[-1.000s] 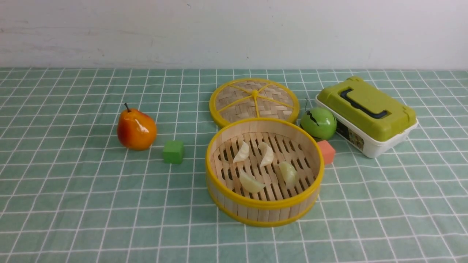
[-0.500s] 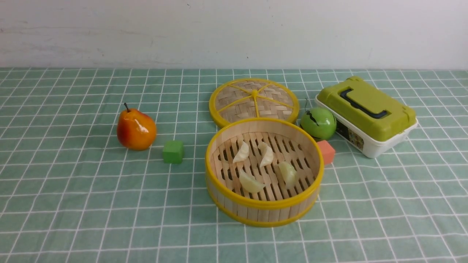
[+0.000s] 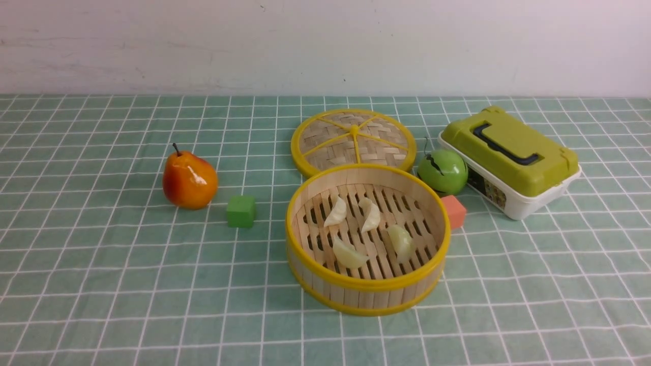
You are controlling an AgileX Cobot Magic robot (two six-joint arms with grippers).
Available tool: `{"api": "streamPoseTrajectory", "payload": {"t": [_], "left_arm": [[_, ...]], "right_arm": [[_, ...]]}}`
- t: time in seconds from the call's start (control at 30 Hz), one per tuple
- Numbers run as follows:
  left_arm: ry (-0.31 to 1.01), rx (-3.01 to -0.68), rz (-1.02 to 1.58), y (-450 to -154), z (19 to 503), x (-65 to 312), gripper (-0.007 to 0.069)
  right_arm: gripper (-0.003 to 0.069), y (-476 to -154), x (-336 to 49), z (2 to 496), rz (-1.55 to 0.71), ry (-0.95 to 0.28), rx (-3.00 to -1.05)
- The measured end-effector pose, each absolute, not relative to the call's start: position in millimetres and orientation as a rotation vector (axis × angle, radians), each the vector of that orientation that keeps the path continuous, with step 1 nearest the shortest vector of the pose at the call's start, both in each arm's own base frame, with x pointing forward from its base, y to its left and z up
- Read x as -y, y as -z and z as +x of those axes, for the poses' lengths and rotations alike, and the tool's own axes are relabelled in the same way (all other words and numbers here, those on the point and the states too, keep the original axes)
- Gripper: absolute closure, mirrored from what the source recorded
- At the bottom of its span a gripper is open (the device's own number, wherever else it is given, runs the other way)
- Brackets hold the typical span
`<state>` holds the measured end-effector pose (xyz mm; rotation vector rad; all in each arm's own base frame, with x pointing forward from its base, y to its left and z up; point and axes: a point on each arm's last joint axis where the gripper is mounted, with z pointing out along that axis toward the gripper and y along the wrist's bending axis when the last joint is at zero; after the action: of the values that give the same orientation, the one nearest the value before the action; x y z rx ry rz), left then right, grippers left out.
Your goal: Put the dumplings into the steamer on the table with the blue tablecloth.
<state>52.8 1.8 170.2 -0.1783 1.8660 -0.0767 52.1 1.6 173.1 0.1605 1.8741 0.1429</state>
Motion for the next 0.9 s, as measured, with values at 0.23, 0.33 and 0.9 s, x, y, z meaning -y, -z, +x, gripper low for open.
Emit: {"api": "streamPoseTrajectory", "payload": {"t": [0.23,0.33,0.9], "left_arm": [[0.077,-1.866,-0.178,-170.2,52.8,-1.8,0.0636],[0.077,-1.866,-0.179,-170.2,52.8,-1.8,0.0636],[0.077,-1.866,-0.179,-170.2,52.8,-1.8,0.0626]], "right_arm": [[0.0542,-173.1,-1.6,52.1,0.161,-0.143,-1.874],[0.0537,-173.1,-1.6,52.1,0.161,-0.143,-1.874],[0.0524,-173.1,-1.6,52.1,0.161,-0.143,-1.874]]}}
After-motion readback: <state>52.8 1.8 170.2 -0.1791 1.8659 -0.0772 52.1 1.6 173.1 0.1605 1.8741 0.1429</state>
